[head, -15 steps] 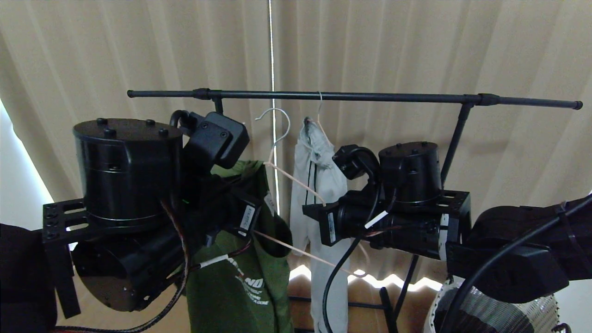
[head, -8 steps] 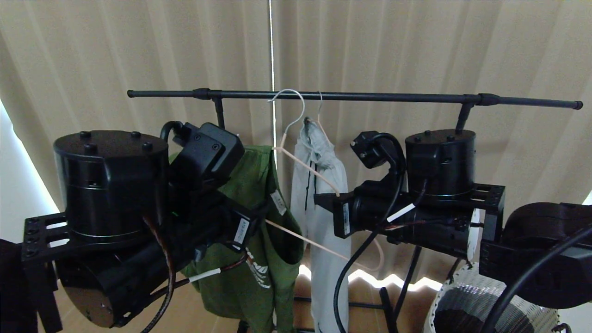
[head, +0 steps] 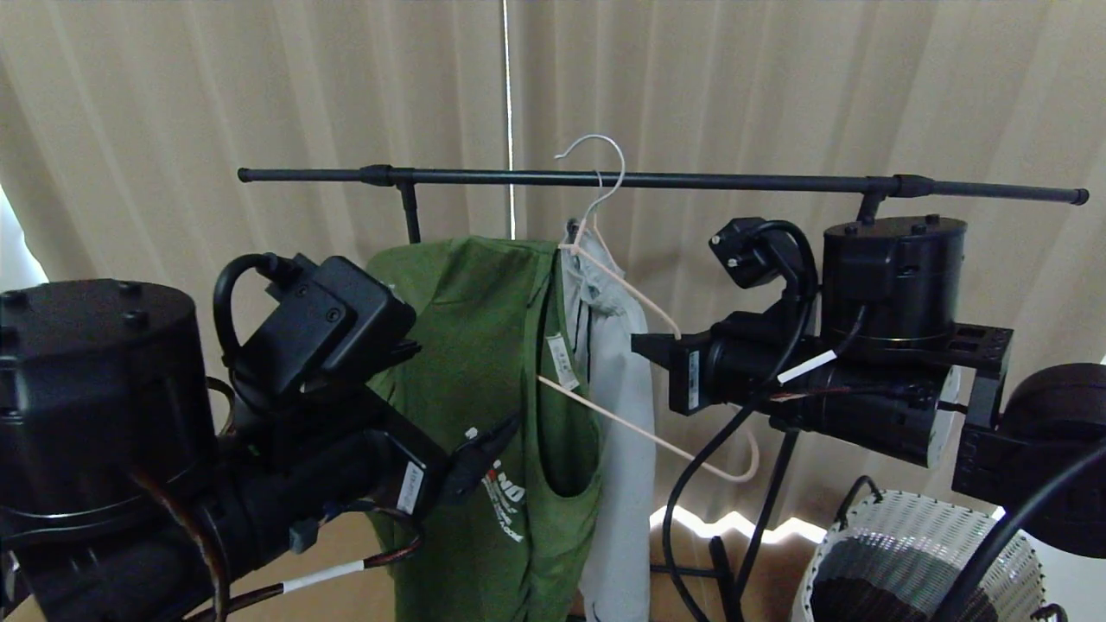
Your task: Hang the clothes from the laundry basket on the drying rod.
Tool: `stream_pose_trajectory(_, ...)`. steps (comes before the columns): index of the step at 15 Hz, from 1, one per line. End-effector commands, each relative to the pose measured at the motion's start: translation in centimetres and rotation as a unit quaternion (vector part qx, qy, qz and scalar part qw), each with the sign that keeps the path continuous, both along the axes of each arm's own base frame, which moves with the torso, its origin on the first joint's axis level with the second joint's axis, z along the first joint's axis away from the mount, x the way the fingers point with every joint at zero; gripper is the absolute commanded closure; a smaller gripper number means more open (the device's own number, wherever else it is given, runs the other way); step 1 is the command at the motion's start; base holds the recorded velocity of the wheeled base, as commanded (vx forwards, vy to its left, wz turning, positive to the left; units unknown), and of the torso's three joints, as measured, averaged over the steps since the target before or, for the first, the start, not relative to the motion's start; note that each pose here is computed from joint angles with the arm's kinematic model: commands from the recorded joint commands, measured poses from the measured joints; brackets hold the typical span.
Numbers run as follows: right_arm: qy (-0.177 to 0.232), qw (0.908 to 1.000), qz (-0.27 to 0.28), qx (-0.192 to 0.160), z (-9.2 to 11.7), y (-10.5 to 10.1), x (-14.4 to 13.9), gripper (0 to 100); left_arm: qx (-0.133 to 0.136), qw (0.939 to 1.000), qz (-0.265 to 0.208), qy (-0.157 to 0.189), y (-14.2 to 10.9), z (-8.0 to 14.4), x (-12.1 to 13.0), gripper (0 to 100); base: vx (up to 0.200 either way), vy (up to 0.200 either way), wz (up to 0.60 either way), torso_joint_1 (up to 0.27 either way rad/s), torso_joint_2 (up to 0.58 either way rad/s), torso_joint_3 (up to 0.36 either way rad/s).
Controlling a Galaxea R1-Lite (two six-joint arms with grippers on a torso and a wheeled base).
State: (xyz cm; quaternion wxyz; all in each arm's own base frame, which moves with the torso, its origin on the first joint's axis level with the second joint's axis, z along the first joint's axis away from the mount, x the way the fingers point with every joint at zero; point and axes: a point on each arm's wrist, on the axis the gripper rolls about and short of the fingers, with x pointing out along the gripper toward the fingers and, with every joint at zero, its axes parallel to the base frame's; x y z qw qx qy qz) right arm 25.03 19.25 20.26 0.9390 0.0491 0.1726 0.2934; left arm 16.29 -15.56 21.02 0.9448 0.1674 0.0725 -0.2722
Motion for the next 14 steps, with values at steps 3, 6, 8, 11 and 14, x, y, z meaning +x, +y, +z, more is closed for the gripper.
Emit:
stream_pose_trajectory(3,-0.031,0.9992,-0.015,-0.018,1.0,-2.3,-0.6,100,0.006,0.9995,0.002,-0.030,1.9,0.7,-1.5,0,0.000,0.000,0.00,0.000,0.00,0.000)
stream_pose_trajectory(6,-0.032,0.9982,-0.025,-0.044,0.3,-4.2,-1.6,100,0.035,0.9984,0.017,-0.042,3.9,-0.1,-2.2,0,0.000,0.000,0.00,0.000,0.00,0.000)
stream_pose_trajectory(8,-0.037,0.9968,-0.021,-0.068,-0.2,-5.0,-2.5,100,0.066,0.9951,-0.006,-0.074,5.1,0.5,-1.9,0,0.000,0.000,0.00,0.000,0.00,0.000)
stream_pose_trajectory(11,-0.044,0.9946,-0.007,-0.094,-0.7,-5.3,-3.0,100,0.141,0.9792,-0.047,-0.139,6.5,1.6,-0.4,0,0.000,0.000,0.00,0.000,0.00,0.000)
stream_pose_trajectory(14,-0.062,0.9931,0.022,-0.097,-0.7,-5.1,-2.9,100,0.202,0.9576,-0.102,-0.178,5.4,2.0,1.9,0,0.000,0.000,0.00,0.000,0.00,0.000)
